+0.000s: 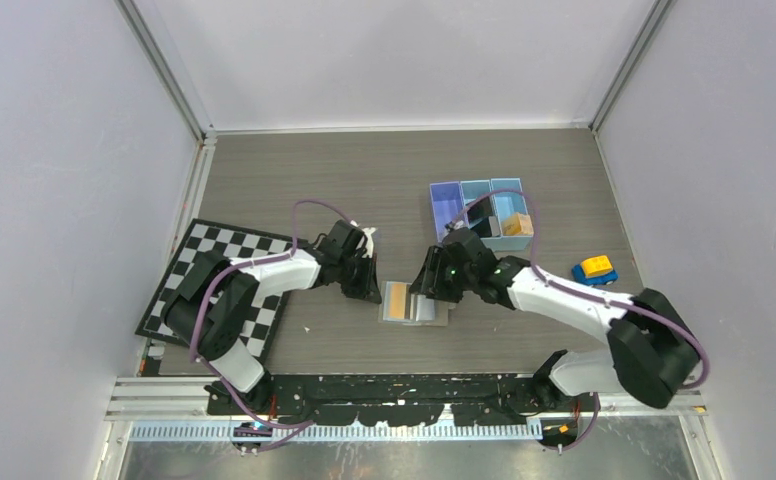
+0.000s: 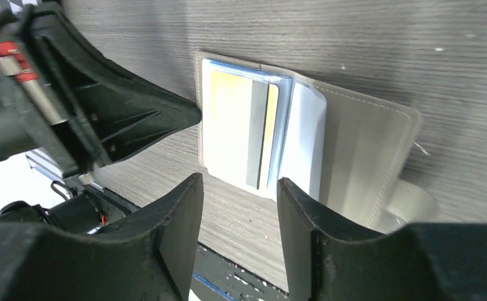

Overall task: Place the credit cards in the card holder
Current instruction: Insert the credit card into the card holder, then close the card holder at the center of the board.

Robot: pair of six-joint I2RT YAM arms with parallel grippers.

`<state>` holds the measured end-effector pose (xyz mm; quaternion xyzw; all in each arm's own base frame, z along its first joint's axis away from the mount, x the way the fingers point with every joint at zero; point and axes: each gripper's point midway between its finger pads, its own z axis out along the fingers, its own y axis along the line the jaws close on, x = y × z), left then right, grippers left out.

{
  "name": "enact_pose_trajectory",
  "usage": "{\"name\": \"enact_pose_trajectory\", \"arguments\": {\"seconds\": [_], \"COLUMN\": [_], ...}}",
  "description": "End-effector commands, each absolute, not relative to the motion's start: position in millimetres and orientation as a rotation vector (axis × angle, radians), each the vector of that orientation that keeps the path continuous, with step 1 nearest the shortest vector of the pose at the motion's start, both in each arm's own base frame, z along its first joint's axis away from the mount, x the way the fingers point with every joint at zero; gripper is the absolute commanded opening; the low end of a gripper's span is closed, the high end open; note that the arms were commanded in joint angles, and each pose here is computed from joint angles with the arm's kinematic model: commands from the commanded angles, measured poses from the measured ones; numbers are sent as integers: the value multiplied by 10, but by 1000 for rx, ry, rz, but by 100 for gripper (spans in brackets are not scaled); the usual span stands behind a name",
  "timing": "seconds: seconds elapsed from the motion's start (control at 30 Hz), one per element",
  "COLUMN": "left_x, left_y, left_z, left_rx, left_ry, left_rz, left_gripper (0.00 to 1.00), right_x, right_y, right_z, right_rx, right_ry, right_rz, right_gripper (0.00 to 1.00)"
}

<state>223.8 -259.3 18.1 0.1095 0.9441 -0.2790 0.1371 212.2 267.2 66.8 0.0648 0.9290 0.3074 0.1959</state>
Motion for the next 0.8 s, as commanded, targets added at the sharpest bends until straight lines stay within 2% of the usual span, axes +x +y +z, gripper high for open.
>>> {"name": "enact_pose_trajectory", "arguments": {"seconds": [0.0,0.2,0.53,0.63,0.77], "left_x": [2099,2108,2094,2091,2107], "left_y": [-2309,-2315,-2308,-2309,-2339], "left_z": [-117,-109,-98,-96,-69], "left_rx": [300,299,299,301,299], "left_ry": [2824,2818,2820,2818,2807], "left_rz": [-626,-630,-633,-634,-652], "left_gripper": [0,0,0,0,0], "right_x": [2131,2115,2190,2234,2242], "right_y": [2251,1823,1924,1948,1926], "right_z": [942,945,692,702,727], "right_rx": [149,171,197,191,185], "right_ry": [2584,2586,2617,2601,2599], "right_rz": [584,311,302,307,290], "right_gripper": [54,58,55,48,25]}}
